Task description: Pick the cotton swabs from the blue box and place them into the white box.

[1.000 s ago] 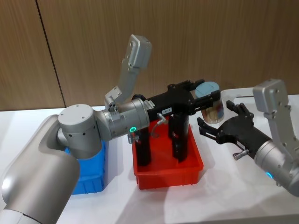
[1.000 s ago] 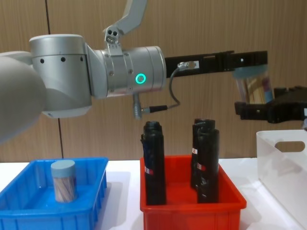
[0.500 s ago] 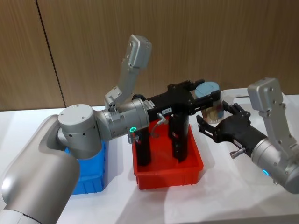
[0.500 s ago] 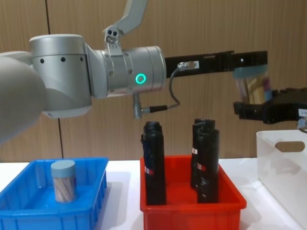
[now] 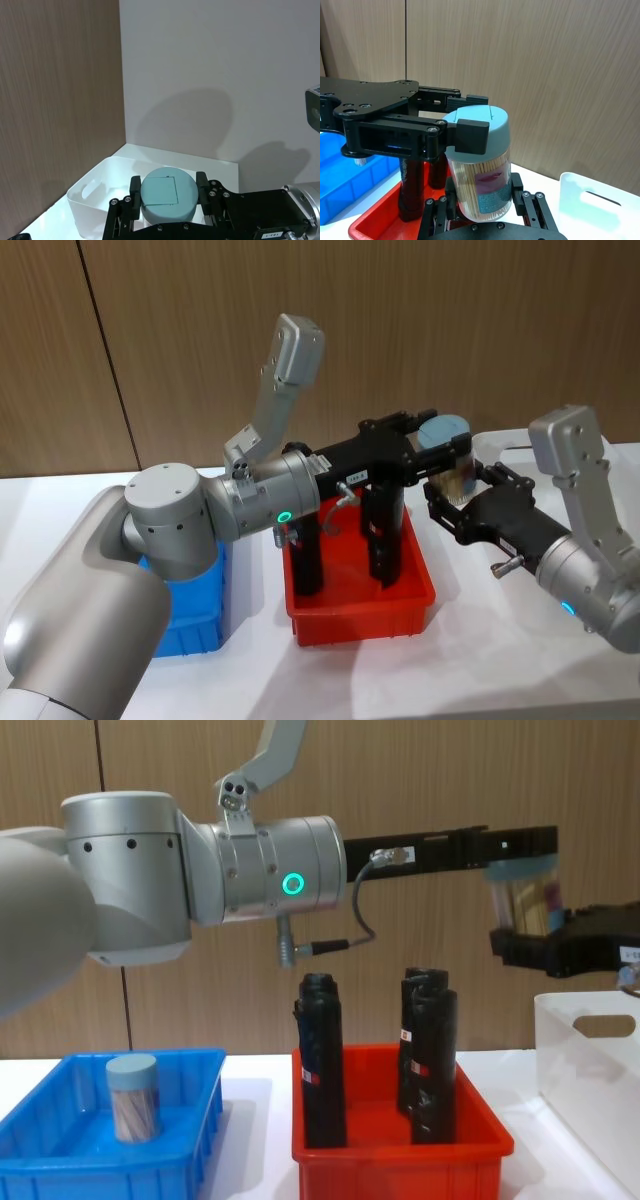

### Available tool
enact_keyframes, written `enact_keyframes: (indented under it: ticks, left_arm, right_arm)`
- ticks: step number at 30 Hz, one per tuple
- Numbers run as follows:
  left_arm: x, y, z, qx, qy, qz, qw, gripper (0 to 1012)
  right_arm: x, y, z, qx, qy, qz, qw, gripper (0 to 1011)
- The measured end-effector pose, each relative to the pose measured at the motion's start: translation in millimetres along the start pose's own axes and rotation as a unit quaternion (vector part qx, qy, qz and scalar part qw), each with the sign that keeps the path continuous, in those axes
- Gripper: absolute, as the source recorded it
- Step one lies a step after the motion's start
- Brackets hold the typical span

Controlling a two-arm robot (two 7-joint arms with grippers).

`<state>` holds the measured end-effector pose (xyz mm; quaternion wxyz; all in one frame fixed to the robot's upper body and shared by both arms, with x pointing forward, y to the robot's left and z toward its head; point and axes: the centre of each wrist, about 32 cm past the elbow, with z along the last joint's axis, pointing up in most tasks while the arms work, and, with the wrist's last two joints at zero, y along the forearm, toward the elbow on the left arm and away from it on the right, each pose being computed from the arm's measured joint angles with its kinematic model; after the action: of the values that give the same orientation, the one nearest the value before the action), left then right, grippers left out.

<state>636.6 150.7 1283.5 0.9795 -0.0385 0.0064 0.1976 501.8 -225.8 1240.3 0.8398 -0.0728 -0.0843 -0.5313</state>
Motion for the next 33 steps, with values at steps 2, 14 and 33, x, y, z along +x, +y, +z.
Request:
enact_keyframes:
  ticks: [2, 14, 33]
  left_arm:
    - [0.0, 0.0, 0.0, 0.000, 0.000, 0.000, 1.0000, 696]
    - [0.0, 0.0, 0.0, 0.000, 0.000, 0.000, 1.0000, 1004]
    - [0.0, 0.0, 0.0, 0.000, 0.000, 0.000, 1.0000, 1004]
  right_arm:
    - [0.3, 0.0, 0.1, 0.001, 0.000, -0.001, 1.0000, 636]
    - [0.3, 0.0, 0.8, 0.004, 0.000, -0.001, 1.0000, 636]
    - [5.1, 2.1, -5.4, -0.005, 0.004, -0.018, 0.9998, 636]
